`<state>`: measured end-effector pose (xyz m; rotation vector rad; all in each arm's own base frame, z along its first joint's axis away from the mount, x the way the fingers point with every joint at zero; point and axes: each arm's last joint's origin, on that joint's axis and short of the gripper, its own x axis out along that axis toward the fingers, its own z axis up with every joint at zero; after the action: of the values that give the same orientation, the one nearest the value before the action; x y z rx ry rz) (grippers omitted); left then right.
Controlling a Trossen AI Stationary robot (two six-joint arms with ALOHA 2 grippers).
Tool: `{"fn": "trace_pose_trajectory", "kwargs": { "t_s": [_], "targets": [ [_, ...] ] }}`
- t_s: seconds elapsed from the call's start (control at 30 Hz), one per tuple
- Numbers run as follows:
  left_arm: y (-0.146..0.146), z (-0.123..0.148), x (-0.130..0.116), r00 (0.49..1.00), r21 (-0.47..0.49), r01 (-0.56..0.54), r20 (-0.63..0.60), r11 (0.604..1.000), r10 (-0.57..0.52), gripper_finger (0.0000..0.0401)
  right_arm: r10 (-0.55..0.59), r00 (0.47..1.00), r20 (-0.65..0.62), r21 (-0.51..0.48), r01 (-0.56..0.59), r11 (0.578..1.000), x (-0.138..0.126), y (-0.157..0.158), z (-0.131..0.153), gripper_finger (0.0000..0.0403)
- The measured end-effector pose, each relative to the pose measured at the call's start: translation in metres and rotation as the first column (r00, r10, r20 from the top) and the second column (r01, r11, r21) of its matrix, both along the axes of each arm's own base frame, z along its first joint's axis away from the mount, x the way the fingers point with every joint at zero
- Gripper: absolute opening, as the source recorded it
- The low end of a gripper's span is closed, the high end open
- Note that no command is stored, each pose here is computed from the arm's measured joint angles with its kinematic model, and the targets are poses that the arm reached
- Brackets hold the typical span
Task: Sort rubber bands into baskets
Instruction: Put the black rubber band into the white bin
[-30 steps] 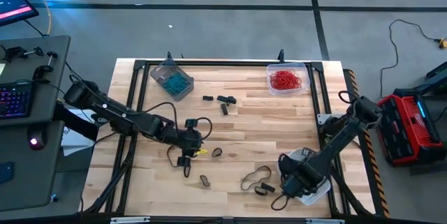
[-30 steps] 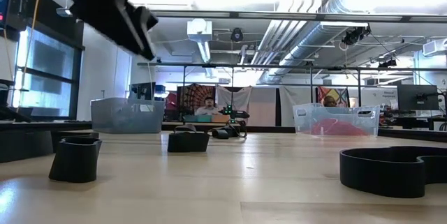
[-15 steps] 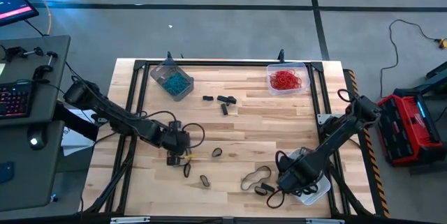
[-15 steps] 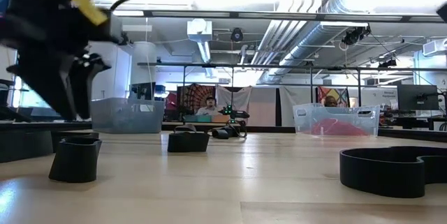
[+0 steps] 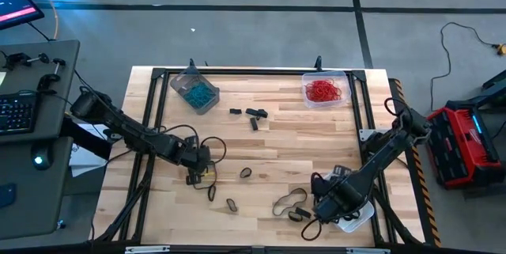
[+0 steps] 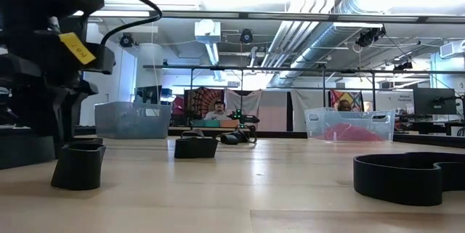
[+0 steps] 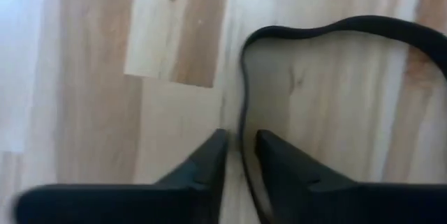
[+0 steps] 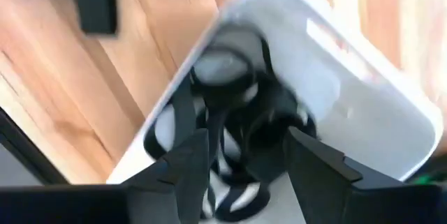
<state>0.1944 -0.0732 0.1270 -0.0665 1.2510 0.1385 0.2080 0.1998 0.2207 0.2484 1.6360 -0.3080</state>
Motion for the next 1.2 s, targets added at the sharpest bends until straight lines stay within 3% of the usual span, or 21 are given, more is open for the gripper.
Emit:
{"fn": "trace_pose_trajectory", "kwargs": {
  "t_s": [0.07,0.13,0.27,0.43,0.57,0.8,1.0,1.2],
  "targets": [
    [-0.001,0.0,0.001,1.0,-0.009,0.016,0.004,1.0,-0.016,0.0034,0.042,0.997,0.062,-0.03,-0.04,0.999,0.001,0.004,0.004,0.0176],
    [-0.001,0.001,0.001,1.0,-0.008,0.02,0.014,1.0,-0.02,0.001,0.076,0.99,0.117,-0.063,-0.069,0.996,0.001,0.007,0.008,0.0176],
    [-0.001,0.006,0.003,0.998,0.005,0.033,0.058,0.999,-0.033,0.0005,0.14,0.958,0.25,-0.112,-0.115,0.987,0.005,0.014,0.009,0.0176],
    [-0.004,0.029,0.019,0.969,-0.005,0.041,0.243,0.999,-0.039,0.0002,0.267,0.857,0.44,-0.178,-0.209,0.962,0.025,0.018,0.012,0.0161],
    [-0.004,0.049,0.032,0.915,-0.022,0.059,0.401,0.998,-0.045,0.0001,0.342,0.781,0.522,-0.23,-0.258,0.939,0.045,0.011,0.016,0.0137],
    [-0.003,0.069,0.047,0.824,0.039,0.105,0.556,0.994,-0.109,0.0001,0.438,0.662,0.608,-0.293,-0.326,0.899,0.086,-0.017,0.016,0.0113],
    [-0.001,0.077,0.054,0.759,0.078,0.126,0.635,0.989,-0.146,0.0,0.436,0.554,0.709,-0.272,-0.356,0.894,0.109,-0.051,-0.012,0.0112],
    [0.004,0.083,0.06,0.712,0.099,0.116,0.686,0.988,-0.152,0.0,0.362,0.439,0.822,-0.289,-0.226,0.93,0.118,-0.082,-0.034,0.0119]
  ]
}}
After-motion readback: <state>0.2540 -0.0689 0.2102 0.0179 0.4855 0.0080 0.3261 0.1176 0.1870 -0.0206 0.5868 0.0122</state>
